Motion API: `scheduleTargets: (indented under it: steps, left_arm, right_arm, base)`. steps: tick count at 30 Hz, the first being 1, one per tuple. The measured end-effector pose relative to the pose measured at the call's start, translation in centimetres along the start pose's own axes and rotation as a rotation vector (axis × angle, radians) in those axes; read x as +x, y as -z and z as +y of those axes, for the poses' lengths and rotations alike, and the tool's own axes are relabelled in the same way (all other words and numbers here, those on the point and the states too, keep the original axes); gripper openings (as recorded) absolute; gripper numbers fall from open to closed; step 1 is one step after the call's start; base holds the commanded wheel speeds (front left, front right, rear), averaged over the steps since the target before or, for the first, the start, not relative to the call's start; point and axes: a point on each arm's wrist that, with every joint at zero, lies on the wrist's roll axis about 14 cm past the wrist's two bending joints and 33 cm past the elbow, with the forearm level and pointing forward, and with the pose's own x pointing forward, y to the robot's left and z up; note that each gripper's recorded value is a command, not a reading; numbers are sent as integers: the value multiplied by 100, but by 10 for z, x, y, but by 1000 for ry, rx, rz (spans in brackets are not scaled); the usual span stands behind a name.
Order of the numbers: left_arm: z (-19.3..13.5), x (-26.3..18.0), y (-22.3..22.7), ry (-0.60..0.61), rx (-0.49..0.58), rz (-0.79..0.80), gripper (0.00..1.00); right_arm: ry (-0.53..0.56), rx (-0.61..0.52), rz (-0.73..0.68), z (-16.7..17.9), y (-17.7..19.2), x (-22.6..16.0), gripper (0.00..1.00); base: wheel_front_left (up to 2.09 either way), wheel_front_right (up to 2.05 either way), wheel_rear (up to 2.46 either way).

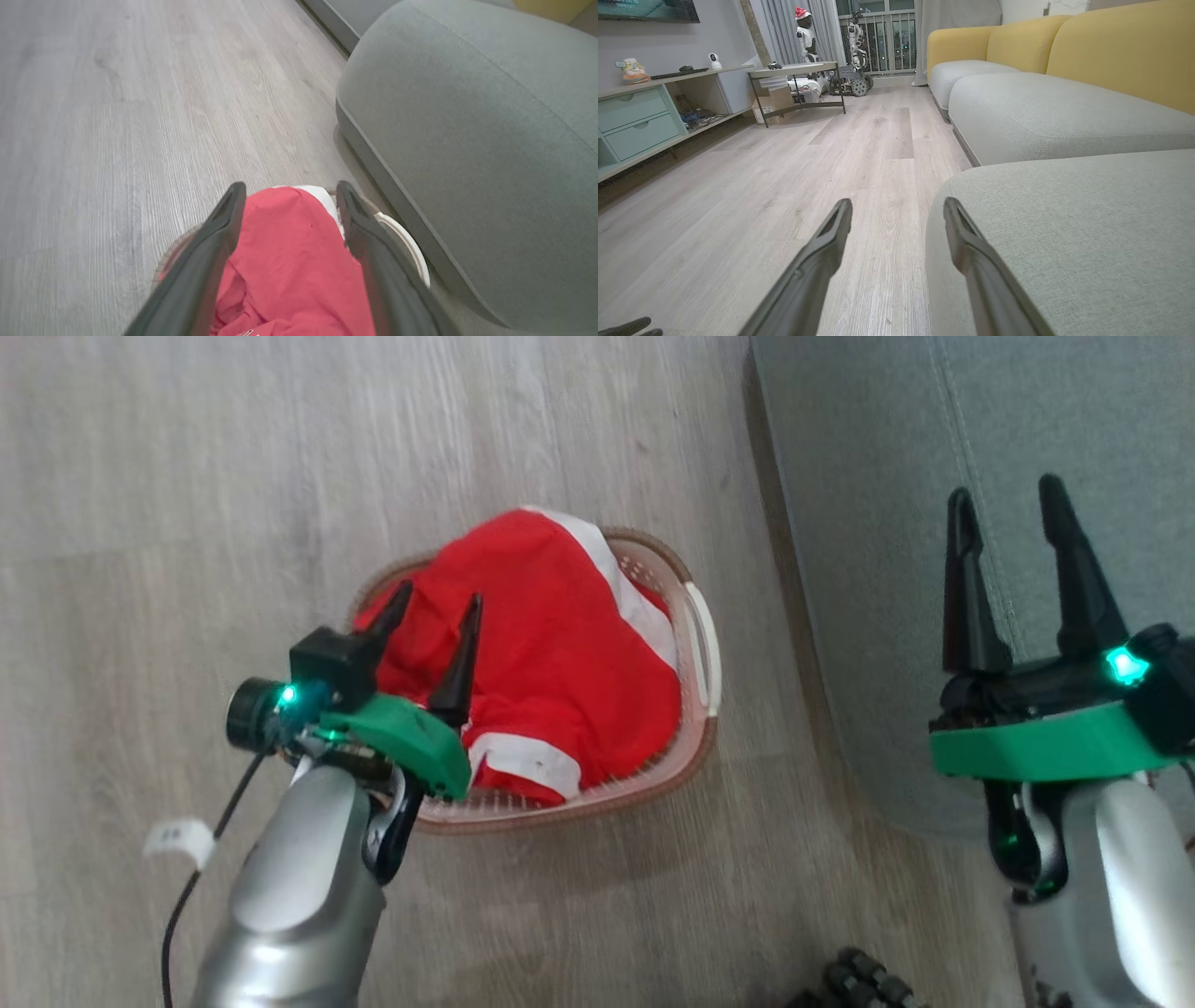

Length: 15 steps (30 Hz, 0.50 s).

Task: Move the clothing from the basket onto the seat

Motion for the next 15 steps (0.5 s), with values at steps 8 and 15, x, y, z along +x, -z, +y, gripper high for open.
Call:
scheduleTargets:
  steps: [8, 15]
  left_arm:
    - [-5, 35, 53, 56, -13, 175, 100]
    - [-6, 49, 109, 95, -13, 356, 100]
  right_arm:
    - [22, -34, -19, -13, 3, 19, 100]
    - [27, -60, -33, -19, 10, 36, 100]
  base:
    - [0, 0, 0]
    - [0, 0, 0]
